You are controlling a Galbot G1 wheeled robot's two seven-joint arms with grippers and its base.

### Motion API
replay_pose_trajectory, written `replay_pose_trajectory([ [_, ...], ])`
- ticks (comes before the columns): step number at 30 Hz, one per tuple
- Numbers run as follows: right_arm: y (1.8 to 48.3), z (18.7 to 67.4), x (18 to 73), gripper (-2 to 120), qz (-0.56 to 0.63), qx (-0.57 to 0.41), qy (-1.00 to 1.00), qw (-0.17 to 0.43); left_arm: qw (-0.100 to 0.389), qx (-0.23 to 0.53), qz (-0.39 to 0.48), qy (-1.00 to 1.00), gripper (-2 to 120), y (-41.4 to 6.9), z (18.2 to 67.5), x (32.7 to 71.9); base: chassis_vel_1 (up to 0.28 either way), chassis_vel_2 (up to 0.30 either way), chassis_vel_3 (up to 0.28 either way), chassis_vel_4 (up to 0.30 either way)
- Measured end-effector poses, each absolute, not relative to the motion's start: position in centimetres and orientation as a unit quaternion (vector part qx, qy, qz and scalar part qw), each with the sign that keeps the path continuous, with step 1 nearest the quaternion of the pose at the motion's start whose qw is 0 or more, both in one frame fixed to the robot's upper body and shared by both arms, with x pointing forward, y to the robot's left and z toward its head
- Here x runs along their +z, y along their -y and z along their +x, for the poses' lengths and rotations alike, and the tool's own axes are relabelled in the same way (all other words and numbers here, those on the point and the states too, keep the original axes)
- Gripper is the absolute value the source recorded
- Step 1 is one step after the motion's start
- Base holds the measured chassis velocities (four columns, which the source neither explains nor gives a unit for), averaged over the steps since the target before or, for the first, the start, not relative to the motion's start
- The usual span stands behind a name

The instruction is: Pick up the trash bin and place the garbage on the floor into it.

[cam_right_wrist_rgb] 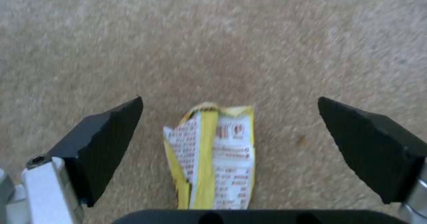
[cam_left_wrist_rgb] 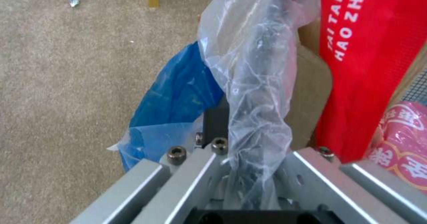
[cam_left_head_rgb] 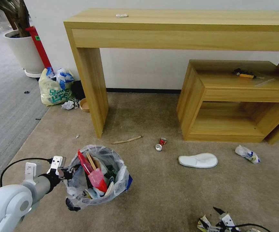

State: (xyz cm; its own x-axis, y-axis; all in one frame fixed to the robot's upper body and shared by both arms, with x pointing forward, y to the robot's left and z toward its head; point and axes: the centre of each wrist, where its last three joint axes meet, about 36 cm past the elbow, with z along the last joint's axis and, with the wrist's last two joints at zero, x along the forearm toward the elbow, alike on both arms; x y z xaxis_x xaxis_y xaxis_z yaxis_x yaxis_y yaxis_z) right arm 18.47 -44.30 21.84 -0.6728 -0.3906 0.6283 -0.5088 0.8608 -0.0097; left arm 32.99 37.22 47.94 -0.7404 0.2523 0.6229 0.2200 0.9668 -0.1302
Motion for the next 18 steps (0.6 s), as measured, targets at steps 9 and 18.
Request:
replay_pose_trajectory([
  [9, 43.4, 19.4, 19.6, 99, 0.252, 0.060, 0.907, 0.332, 0.337, 0.023, -0.125, 0.933, 0, -37.1, 33.0, 48.0, 0.000, 0.000, 0.000, 0.000],
  [18, 43.4, 20.0, 18.2, 97, 0.258, 0.051, 0.899, 0.351, 0.333, 0.021, -0.125, 0.934, 0, -37.1, 32.9, 48.5, 0.000, 0.000, 0.000, 0.000],
])
